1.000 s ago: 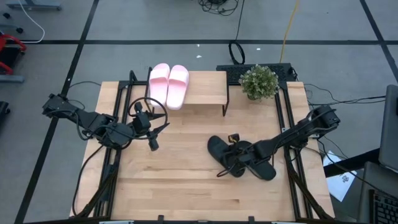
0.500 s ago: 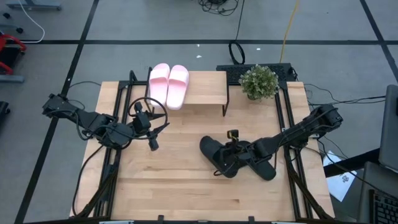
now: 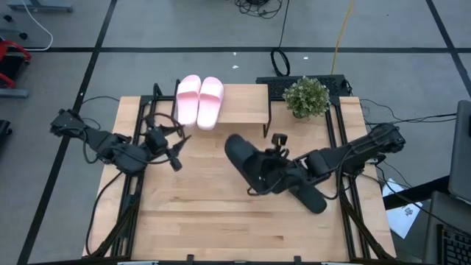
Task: Pick and place slides into the shelf
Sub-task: Put the left black slide on the shelf
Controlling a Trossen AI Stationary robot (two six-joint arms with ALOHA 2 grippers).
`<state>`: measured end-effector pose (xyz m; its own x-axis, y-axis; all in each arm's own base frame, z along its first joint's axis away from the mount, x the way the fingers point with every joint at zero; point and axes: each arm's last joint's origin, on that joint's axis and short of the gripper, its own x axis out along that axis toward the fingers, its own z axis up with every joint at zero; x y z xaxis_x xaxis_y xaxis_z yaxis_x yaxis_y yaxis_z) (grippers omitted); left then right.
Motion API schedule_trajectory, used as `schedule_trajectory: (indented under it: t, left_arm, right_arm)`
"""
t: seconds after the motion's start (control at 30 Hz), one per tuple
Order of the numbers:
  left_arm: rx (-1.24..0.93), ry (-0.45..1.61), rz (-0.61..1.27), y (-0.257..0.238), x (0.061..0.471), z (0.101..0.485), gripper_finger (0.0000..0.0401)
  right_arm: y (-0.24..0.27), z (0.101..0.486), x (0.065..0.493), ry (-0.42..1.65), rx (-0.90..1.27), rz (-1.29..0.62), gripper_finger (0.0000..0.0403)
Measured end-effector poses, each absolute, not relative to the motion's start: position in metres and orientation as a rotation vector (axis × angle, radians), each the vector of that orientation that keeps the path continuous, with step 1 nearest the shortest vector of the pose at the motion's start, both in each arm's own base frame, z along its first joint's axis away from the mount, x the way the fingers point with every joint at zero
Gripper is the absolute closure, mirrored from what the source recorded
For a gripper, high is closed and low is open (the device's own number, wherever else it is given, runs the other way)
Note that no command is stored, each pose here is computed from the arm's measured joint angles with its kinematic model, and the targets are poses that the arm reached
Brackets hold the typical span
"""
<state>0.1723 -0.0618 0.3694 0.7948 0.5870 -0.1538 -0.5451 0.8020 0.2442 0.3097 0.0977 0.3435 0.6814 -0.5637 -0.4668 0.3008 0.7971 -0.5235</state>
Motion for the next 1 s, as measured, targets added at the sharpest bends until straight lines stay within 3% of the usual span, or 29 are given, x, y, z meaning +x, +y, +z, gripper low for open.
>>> schedule_trajectory:
  t: [0.27, 0.8, 1.0]
  left_arm:
    - [0.165, 0.161, 0.683, -0.056, 0.15, 0.382, 0.0226]
    - [0.295, 0.206, 0.681, -0.055, 0.15, 0.382, 0.0226]
    - [0.354, 0.22, 0.737, -0.054, 0.149, 0.383, 0.0226]
  right_arm:
    - [0.058, 0.361, 0.329, 0.547, -0.367, -0.673, 0.0402]
    - [-0.038, 0.369, 0.346, 0.485, -0.313, -0.941, 0.0403]
    - [-0.047, 0.368, 0.35, 0.491, -0.326, -0.93, 0.0403]
